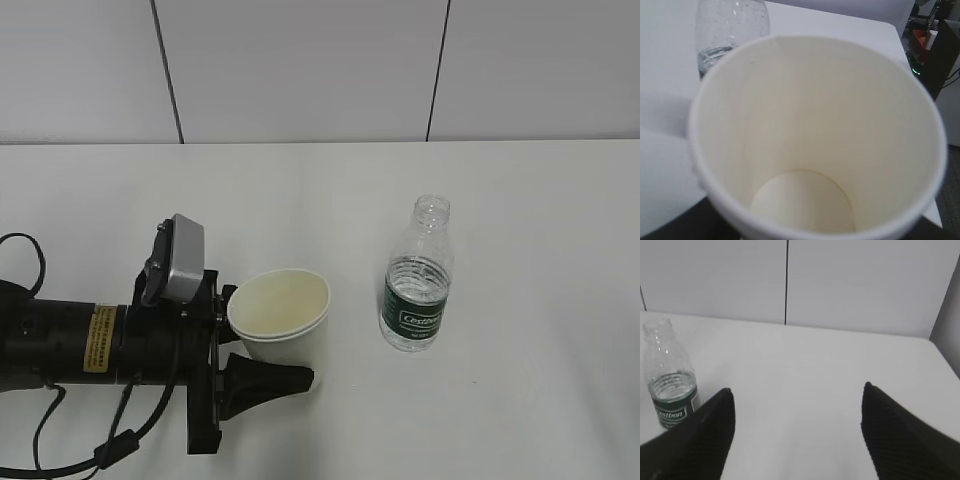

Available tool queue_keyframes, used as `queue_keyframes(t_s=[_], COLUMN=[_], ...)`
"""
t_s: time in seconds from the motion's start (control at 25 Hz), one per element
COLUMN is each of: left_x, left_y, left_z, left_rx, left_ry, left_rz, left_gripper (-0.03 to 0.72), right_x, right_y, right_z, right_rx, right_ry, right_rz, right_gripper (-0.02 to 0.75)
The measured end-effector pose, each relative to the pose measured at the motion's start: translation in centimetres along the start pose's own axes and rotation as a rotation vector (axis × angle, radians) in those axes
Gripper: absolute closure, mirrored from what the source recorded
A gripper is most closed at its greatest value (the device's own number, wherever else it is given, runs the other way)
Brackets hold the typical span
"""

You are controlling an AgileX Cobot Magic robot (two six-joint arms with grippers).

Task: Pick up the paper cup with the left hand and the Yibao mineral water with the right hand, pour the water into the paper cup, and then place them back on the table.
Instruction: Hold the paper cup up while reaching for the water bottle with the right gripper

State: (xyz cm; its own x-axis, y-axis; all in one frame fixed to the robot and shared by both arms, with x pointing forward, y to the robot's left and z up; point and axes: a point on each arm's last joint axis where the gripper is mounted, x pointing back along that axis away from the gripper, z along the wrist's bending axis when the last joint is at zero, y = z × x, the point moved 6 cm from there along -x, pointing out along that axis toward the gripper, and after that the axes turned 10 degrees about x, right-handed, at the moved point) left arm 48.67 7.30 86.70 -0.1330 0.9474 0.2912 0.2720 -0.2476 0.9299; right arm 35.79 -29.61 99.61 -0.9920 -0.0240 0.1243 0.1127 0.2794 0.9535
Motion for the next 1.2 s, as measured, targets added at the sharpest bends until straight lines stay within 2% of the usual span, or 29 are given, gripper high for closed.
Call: queue_keyframes(t_s=[0.12, 0.44, 0.84, 1.2], left_x=[0.0, 0.0, 0.0, 0.0], left_y=[0.0, 0.0, 0.0, 0.0], left_z=[0.0, 0.0, 0.0, 0.0], left_rx=[0.001, 0.001, 0.002, 0.002], left_ry=[0.002, 0.002, 0.003, 0.003], left_rz=[-0.001, -0.001, -0.002, -0.002], left_gripper=[0.263, 0.263, 0.264, 0.264], right_x=[-1.4, -5.7, -11.0, -13.5], right_y=[-0.4, -0.2, -1.5, -4.4], right_z=[0.2, 0.6, 4.1, 7.4], right_rx=[0.002, -0.003, 0.056, 0.065], right_ry=[0.02, 0.051, 0.243, 0.405], right_rz=[0.057, 0.063, 0.01, -0.019], right_gripper=[0.161, 0.161, 0.161, 0.161])
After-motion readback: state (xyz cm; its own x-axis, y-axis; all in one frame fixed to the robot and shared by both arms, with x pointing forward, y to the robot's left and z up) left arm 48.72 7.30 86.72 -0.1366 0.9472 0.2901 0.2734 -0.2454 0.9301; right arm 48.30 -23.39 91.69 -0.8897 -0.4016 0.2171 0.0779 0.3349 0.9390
